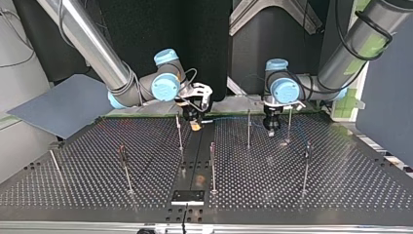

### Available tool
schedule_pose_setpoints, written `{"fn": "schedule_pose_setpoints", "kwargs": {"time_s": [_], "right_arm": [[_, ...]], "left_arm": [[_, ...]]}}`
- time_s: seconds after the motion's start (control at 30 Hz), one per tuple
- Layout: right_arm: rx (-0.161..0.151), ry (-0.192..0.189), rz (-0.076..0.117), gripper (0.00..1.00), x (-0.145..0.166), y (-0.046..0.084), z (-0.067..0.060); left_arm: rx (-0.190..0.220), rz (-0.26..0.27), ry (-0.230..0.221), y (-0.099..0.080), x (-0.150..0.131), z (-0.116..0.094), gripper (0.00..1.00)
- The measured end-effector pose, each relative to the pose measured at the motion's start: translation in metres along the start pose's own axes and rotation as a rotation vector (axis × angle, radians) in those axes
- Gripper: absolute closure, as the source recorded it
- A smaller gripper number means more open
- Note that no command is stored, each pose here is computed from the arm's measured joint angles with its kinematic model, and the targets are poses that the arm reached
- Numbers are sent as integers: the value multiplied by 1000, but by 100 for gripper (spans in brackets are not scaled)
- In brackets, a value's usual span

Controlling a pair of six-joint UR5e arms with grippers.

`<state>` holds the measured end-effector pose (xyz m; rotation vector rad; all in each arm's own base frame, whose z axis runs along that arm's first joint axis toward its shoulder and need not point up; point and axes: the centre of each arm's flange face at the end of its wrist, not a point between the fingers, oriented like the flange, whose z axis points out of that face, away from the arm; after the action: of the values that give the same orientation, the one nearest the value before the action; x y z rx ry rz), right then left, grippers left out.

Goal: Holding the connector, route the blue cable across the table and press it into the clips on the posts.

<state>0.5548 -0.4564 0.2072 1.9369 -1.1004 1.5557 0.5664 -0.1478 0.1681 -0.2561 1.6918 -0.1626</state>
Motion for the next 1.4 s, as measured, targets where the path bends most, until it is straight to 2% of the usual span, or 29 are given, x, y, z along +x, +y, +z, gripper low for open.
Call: {"fn": "schedule_pose_setpoints", "kwargs": {"time_s": [0.03, 0.1, 0.13, 0.17, 0.2, 0.27, 0.3, 0.33, 0.6, 0.67, 0.73, 0.77, 0.8, 0.83, 1.0, 1.17, 1.27, 1.4], "right_arm": [[0, 0, 0, 100, 0, 0, 0], [1, 0, -1, 100, 0, 0, 0], [1, 0, -1, 100, 0, 0, 0], [1, 0, -1, 100, 0, 0, 0], [1, 0, -1, 100, 0, 0, 0], [2, 0, -2, 100, 0, -1, 0], [2, -1, -2, 100, 0, -1, 0], [2, -1, -2, 100, 0, -1, 0], [2, -5, -6, 100, -3, -8, -2], [3, -6, -6, 100, -3, -9, -3], [3, -7, -6, 100, -4, -10, -3], [2, -7, -6, 100, -4, -10, -3], [2, -6, -6, 100, -4, -11, -3], [1, -6, -5, 100, -4, -11, -3], [-6, -8, -5, 100, -5, -10, -3], [-20, -17, -6, 100, -10, -6, -4], [-28, -23, -6, 100, -13, -3, -5], [-33, -28, -5, 100, -16, 0, -5]], "left_arm": [[-1, 0, 1, 1, 0, 0, 100], [-5, -1, 6, 2, 0, 0, 73], [-9, -1, 10, 2, 0, 0, 73], [-14, 0, 13, 2, 1, -1, 61], [-21, 1, 19, 3, 1, -2, 61], [-33, 4, 27, 4, 2, -3, 28], [-42, 8, 35, 4, 3, -5, 28], [-50, 12, 42, 3, 4, -6, 22], [-96, 65, 103, -3, 13, -20, 22], [-92, 70, 121, -5, 15, -23, 13], [-80, 74, 145, -7, 18, -27, 13], [-75, 76, 155, -8, 19, -29, 8], [-69, 78, 169, -9, 20, -32, 8], [-64, 80, 178, -9, 21, -34, 0], [-58, 96, 222, -11, 21, -53, 0], [-60, 106, 233, -18, 18, -72, 0], [-42, 105, 224, -25, 17, -83, 0], [-2, 80, 189, -37, 10, -94, 0]]}}
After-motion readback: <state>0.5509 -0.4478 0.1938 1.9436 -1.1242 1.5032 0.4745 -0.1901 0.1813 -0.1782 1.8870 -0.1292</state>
